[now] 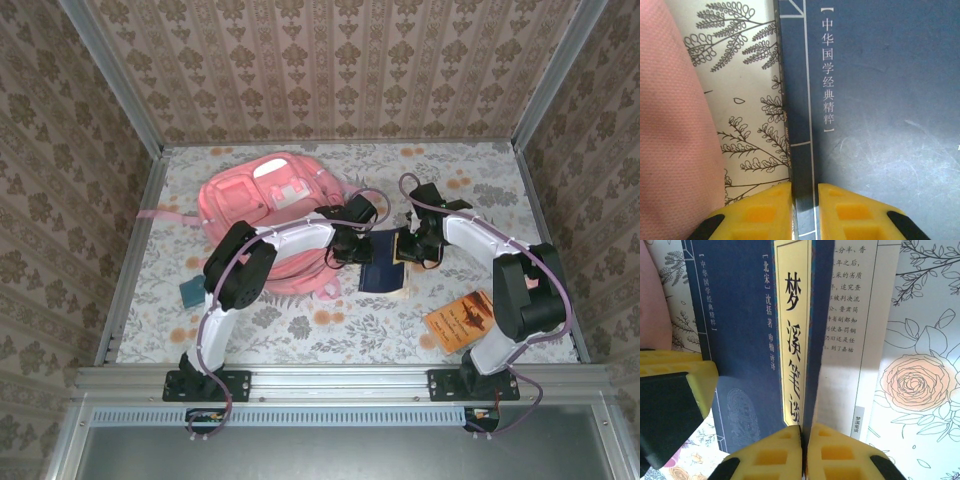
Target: Pack the student bag
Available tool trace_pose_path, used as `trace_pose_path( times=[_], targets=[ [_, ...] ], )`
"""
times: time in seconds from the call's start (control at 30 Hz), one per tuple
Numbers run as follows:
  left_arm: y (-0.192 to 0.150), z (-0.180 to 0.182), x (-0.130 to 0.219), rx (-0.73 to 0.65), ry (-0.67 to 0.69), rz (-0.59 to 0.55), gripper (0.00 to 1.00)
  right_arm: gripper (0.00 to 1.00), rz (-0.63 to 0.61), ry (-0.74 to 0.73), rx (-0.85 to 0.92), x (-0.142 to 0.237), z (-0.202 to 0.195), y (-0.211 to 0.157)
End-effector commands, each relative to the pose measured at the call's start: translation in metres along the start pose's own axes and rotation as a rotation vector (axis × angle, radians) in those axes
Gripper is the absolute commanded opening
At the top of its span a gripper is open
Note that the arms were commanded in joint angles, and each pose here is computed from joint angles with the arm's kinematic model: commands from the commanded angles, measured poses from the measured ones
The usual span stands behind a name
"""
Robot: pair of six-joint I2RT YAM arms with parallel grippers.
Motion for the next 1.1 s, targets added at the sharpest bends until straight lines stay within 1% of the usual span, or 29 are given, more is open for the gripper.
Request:
trace_pose_path(
  times=[0.0,0.2,0.23,0.3,0.33,0.47,0.53,0.57,0.6,0.73,0.9,0.97,1.07],
  targets=[
    [-0.004,0.013,-0.011,-0.01,0.04,0.043,0.19,0.05,-0.004,-0.028,0.0,0.012,0.003,-0.001],
    [0.009,0.003,0.019,-0.035,-0.028,-0.005,0.24,0.05,-0.045,-0.046,0.016,0.03,0.005,-0.001],
    [0.011,0.002,0.025,-0.041,-0.042,-0.012,0.24,0.07,-0.052,-0.047,0.02,0.032,0.005,-0.001],
    [0.014,-0.001,0.031,-0.049,-0.061,-0.019,0.26,0.15,-0.06,-0.046,0.028,0.037,0.006,-0.001],
    [0.015,-0.002,0.033,-0.052,-0.071,-0.019,0.27,0.18,-0.061,-0.045,0.029,0.038,0.006,-0.001],
    [0.017,-0.003,0.038,-0.054,-0.092,-0.015,0.31,0.18,-0.058,-0.038,0.031,0.038,0.008,-0.001],
    [0.019,-0.004,0.043,-0.057,-0.101,-0.024,0.34,0.17,-0.058,-0.039,0.031,0.037,0.007,-0.001],
    [0.019,-0.004,0.045,-0.059,-0.106,-0.028,0.34,0.15,-0.06,-0.037,0.031,0.037,0.008,-0.001],
    [0.02,-0.004,0.049,-0.06,-0.114,-0.033,0.34,0.12,-0.061,-0.033,0.031,0.037,0.008,-0.001],
    [0.023,-0.005,0.059,-0.059,-0.143,-0.048,0.37,0.06,-0.072,-0.021,0.036,0.039,0.009,0.0],
    [0.024,-0.003,0.064,-0.044,-0.182,-0.048,0.38,0.05,-0.071,-0.012,0.028,0.035,0.009,0.001],
    [0.024,-0.002,0.063,-0.038,-0.192,-0.04,0.39,0.02,-0.073,0.01,0.026,0.033,0.011,0.001],
    [0.025,0.001,0.065,-0.023,-0.21,-0.04,0.4,0.0,-0.11,0.027,0.027,0.042,0.014,0.002]
  ],
)
Point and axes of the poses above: each hand's point on the last joint's axis, 136 mm out from that joint toward the fingers, its own x axis back along the fingers, its own z axis along the line the jaws close on, y = z × x, the point moved 8 cm from there along x, back along the fingers, and after that the axes turned 12 degrees about x, right-handed, at the moved point
